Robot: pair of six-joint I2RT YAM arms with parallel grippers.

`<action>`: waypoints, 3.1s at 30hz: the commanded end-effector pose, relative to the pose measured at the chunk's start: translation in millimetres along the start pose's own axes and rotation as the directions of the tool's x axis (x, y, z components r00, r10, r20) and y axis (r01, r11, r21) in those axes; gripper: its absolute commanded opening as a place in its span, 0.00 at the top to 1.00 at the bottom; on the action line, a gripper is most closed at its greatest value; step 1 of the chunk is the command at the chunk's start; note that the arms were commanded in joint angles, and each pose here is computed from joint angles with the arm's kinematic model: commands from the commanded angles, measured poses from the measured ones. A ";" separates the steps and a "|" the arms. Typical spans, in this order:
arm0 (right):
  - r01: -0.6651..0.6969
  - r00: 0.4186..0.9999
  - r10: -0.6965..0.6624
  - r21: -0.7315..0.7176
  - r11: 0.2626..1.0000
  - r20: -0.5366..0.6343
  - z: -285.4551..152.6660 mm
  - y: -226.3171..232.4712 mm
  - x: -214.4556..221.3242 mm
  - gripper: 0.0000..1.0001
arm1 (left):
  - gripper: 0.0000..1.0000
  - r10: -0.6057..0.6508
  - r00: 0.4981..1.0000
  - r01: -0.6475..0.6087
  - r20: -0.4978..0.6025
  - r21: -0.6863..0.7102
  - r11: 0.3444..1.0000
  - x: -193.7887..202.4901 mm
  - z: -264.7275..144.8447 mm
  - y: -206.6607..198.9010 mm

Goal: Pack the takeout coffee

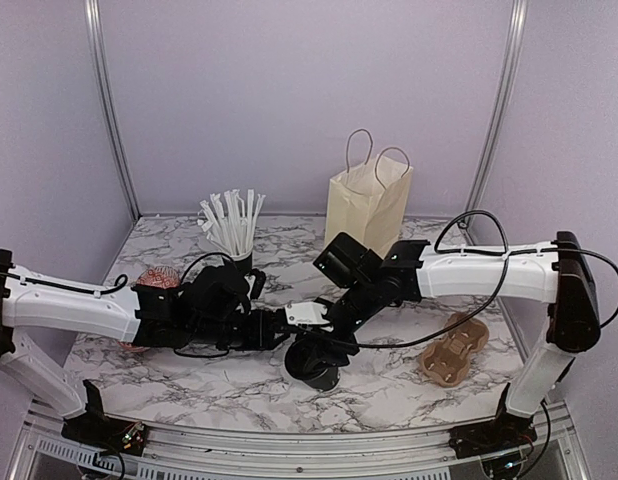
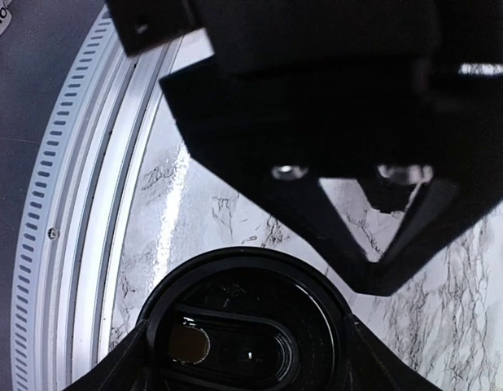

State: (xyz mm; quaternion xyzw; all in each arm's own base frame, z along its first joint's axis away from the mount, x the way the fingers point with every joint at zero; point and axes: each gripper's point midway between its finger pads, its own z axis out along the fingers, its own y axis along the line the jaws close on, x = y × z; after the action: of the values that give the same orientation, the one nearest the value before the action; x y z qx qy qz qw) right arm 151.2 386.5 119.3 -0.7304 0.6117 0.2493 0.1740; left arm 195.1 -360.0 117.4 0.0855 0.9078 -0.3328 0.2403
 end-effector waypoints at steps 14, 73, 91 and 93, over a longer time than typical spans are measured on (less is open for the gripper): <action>-0.095 0.995 0.096 0.088 0.992 -0.012 -25.1 -27.2 38.2 0.36 | 0.49 0.128 0.968 -0.123 0.216 -0.038 0.992 -52.7 -54.5 -12.2; -0.321 0.867 0.150 0.303 0.897 0.475 -120.5 -204.6 -75.8 0.01 | 0.46 0.143 0.935 -0.087 0.324 -0.181 0.980 -59.8 -107.6 35.9; -0.376 0.919 0.061 0.818 0.436 0.390 -352.9 -247.6 1.7 0.26 | 0.46 0.210 0.939 -0.166 0.272 -0.178 0.970 -58.9 -98.5 24.8; -0.389 0.919 0.090 0.840 0.379 0.385 -368.0 -258.9 22.2 0.31 | 0.46 0.207 0.938 -0.162 0.277 -0.178 0.971 -58.5 -100.3 26.3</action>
State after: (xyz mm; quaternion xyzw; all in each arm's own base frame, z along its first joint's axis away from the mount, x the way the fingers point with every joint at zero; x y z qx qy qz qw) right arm 426.6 263.3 391.7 -0.4339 0.6829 0.0815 0.5819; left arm 215.1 -275.3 185.4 0.0991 0.8770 -0.2438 0.4019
